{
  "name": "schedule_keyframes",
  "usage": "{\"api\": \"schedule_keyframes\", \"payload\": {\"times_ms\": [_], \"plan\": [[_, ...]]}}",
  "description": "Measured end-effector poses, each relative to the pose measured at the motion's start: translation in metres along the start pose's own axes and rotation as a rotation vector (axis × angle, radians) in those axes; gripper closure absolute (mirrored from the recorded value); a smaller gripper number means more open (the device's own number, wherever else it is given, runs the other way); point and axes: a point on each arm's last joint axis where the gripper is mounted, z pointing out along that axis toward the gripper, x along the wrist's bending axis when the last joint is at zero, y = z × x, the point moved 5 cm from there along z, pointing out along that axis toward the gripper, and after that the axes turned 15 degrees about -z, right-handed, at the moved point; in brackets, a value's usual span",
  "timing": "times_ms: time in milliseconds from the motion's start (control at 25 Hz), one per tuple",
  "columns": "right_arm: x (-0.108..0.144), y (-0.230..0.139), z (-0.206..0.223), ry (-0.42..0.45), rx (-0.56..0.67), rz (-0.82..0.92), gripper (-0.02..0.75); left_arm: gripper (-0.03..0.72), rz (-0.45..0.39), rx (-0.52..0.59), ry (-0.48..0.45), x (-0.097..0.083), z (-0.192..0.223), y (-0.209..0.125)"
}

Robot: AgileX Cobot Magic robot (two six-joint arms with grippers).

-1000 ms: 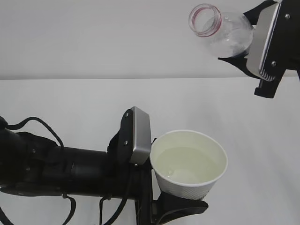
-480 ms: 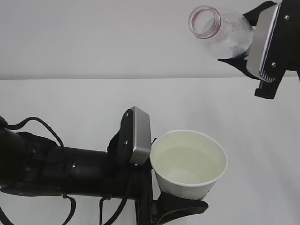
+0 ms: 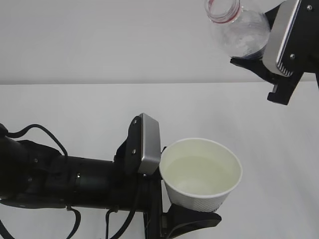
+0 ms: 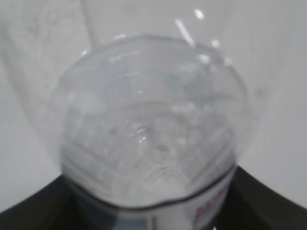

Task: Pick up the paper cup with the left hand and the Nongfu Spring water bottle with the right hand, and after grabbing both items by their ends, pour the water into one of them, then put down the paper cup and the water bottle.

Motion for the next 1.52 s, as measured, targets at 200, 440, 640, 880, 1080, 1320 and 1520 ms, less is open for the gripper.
{"api": "schedule_keyframes", "payload": {"times_ms": [200,440,640,880,1080,1320,1520], "plan": [[0.000,0.000,0.000,0.000,0.000,0.040,0.259,0.109,0.000,0.000,0.000,0.000,0.000,0.000],[-0.001,0.002,0.000,-0.003,-0.018,0.128,0.259,0.109,0.000,0.000,0.000,0.000,0.000,0.000],[-0.002,0.003,0.000,-0.013,-0.019,0.191,0.259,0.109,0.000,0.000,0.000,0.000,0.000,0.000],[0.003,-0.005,-0.002,-0.036,-0.005,0.322,0.259,0.109,0.000,0.000,0.000,0.000,0.000,0.000],[0.010,-0.019,-0.006,-0.061,0.030,0.431,0.259,0.109,0.000,0.000,0.000,0.000,0.000,0.000],[0.009,-0.025,-0.008,-0.101,0.049,0.528,0.259,0.109,0.000,0.002,0.001,0.000,0.000,0.000],[0.007,-0.032,-0.009,-0.131,0.089,0.594,0.259,0.109,0.000,0.002,0.001,0.000,0.000,0.000]]}}
